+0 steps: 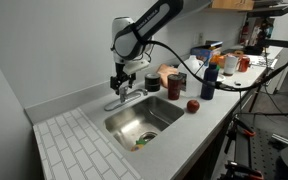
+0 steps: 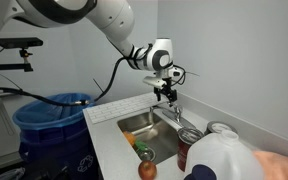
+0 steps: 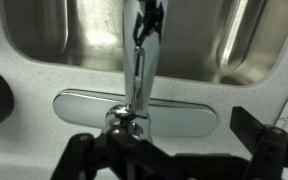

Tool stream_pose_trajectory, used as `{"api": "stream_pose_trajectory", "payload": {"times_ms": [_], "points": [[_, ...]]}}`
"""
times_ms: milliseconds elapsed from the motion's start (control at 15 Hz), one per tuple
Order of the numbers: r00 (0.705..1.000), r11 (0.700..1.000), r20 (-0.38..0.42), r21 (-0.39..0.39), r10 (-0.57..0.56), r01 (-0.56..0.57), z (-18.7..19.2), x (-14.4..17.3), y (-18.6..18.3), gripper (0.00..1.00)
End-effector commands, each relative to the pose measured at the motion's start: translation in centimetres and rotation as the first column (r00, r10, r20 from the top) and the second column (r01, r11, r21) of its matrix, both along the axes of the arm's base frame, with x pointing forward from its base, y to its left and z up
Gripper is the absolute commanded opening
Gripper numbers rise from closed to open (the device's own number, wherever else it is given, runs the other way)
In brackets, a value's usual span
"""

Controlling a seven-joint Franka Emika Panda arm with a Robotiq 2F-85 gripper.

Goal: Close the tap

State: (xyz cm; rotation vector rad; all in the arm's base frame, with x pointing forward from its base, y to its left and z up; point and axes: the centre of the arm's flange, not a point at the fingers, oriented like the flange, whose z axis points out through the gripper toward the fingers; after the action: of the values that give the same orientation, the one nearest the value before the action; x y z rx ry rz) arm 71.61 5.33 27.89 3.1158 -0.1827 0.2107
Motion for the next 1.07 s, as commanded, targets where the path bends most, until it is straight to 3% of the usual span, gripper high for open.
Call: {"api": "stream_pose_trajectory", "payload": {"times_ms": [0, 467, 1000], "points": [[0.999, 1.000, 0.036, -0.003, -0.012, 0.012, 0.9, -0.2, 0.1, 1.00], [0.985, 0.999, 0.172, -0.026, -0.018, 0.023, 4.9, 0.9, 0.2, 1.00], [0.989, 0.997, 0.141, -0.048, -0.050, 0.057, 13.4, -3.4, 0.5, 1.00]]}}
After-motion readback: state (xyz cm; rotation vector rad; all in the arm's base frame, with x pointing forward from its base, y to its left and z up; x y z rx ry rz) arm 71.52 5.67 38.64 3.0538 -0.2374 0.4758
